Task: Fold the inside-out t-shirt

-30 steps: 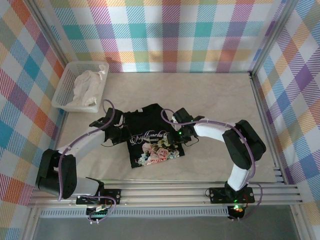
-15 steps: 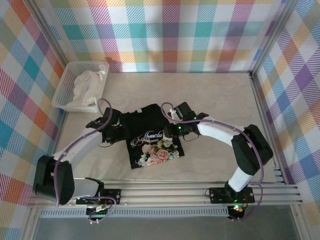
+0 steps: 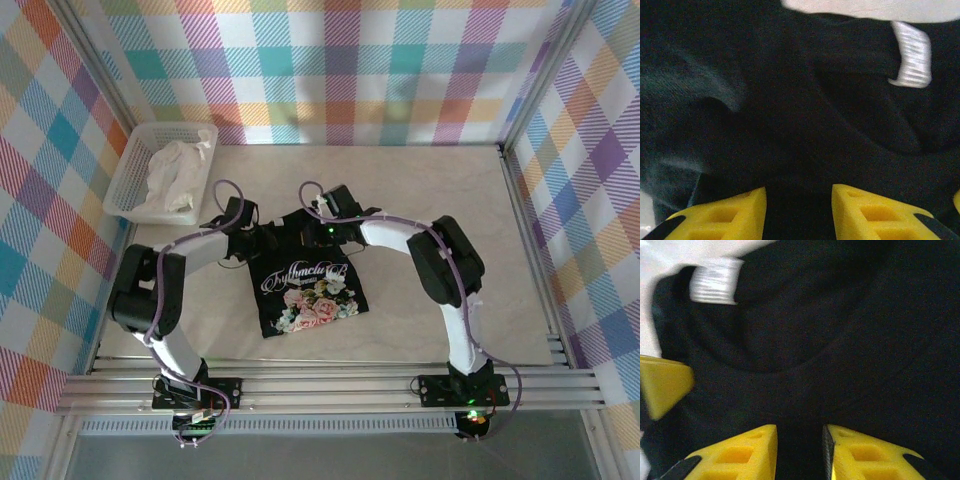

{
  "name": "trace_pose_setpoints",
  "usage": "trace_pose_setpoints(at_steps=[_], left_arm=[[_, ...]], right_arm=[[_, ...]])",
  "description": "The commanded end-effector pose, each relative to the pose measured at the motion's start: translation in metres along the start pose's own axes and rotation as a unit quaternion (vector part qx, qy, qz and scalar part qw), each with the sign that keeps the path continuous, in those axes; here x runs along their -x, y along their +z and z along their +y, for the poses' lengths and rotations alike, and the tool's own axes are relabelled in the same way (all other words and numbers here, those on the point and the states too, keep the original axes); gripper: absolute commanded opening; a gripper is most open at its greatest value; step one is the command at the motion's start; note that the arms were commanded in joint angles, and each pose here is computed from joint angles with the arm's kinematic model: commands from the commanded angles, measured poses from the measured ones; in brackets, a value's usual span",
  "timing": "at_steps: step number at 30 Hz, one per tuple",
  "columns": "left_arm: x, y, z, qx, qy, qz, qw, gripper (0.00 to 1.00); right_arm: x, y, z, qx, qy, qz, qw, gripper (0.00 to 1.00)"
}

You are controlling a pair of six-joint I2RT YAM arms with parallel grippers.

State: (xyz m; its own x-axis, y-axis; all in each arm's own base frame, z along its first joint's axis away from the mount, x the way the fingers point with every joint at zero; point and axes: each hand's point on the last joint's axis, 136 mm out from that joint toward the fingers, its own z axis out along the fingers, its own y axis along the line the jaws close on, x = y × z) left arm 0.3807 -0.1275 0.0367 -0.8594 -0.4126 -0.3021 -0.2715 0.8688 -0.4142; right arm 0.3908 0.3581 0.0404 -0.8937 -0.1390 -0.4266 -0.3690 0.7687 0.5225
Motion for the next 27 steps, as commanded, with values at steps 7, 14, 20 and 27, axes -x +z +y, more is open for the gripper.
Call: trace_pose_setpoints(at_steps=[7,14,20,27], left_arm=[[0.025,-0.036,0.014,0.028,0.022,-0.058,0.998,0.43],[0.050,-0.037,0.022,0.017,-0.002,-0.080,0.997,0.55],[0.064,-0.006,0.013,-0.020,-0.006,-0.044,0.999,0.66],[0.066,0.016,0.001,-0.051,0.005,-0.013,0.999,0.72]], right_arm=[[-0.022,-0.037,-0.042,-0.074,0.038,0.009,0.996,0.32],[0.022,-0.073,-0.014,-0.043,-0.028,-0.056,0.997,0.44],[0.044,-0.068,-0.047,-0.059,0.009,-0.060,0.996,0.62],[0.049,-0.037,-0.065,-0.041,0.029,-0.006,0.999,0.71]])
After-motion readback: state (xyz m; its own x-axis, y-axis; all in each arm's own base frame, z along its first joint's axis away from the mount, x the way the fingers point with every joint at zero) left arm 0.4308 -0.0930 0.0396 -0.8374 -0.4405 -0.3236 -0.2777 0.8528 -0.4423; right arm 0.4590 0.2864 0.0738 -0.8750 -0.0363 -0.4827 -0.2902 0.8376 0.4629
